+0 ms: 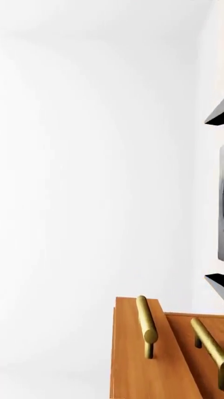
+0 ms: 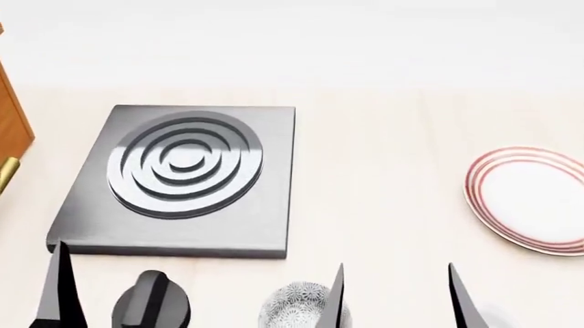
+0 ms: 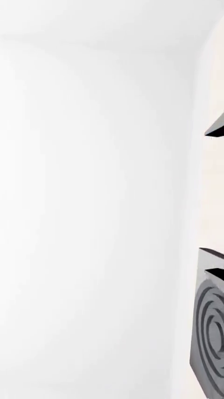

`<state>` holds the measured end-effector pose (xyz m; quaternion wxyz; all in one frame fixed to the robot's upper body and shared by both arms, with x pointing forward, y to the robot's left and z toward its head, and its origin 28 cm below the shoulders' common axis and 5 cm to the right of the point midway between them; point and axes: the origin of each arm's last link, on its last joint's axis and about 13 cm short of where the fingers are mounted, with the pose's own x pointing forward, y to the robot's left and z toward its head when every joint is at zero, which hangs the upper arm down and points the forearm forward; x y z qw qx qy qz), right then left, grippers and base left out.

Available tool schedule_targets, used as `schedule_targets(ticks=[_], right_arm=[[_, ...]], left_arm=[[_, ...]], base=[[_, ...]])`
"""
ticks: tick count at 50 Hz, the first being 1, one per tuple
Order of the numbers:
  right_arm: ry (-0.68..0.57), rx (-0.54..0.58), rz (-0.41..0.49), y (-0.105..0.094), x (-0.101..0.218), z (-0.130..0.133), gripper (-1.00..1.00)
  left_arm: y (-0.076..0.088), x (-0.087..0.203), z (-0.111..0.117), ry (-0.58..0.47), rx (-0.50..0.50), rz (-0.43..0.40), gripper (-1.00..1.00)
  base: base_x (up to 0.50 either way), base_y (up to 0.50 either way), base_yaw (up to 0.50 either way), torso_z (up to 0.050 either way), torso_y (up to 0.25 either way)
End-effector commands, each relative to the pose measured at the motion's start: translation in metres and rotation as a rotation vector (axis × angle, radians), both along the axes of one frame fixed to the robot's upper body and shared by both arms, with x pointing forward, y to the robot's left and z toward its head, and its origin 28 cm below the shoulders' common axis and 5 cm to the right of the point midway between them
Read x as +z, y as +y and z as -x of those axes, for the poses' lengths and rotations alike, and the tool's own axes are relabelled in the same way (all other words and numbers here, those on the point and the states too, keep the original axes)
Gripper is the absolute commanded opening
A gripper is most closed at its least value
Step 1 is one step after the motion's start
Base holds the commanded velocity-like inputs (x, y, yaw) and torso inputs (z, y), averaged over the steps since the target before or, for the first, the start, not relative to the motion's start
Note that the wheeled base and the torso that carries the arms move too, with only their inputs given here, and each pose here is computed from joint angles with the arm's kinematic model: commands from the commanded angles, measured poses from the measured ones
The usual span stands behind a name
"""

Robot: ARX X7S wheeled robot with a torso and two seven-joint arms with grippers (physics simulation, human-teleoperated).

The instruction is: Pick the akita bowl next to the ramekin and place it on the plate.

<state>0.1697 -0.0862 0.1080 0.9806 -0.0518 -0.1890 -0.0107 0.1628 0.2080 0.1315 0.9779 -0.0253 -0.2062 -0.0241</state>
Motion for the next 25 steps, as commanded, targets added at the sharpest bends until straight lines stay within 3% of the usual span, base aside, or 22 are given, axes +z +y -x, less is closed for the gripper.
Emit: schedule_targets(ticks=[1,25], right_arm=[[0.004,-0.003,0.005,0.0,-0.0017,-0.0006,1.0],[0.005,-0.001,0.002,-0.0004,-0.0022,-0.0006,1.0]], left_arm=[[0.0004,-0.0015,-0.0005,0.011,0.0,-0.003,1.0],[0.0001,-0.0017,0.0005,0.011,-0.003,-0.002,1.0]], base=[[0.0,0.0,0.0,-0.009,-0.168],[0.0,0.0,0.0,-0.009,-0.156]])
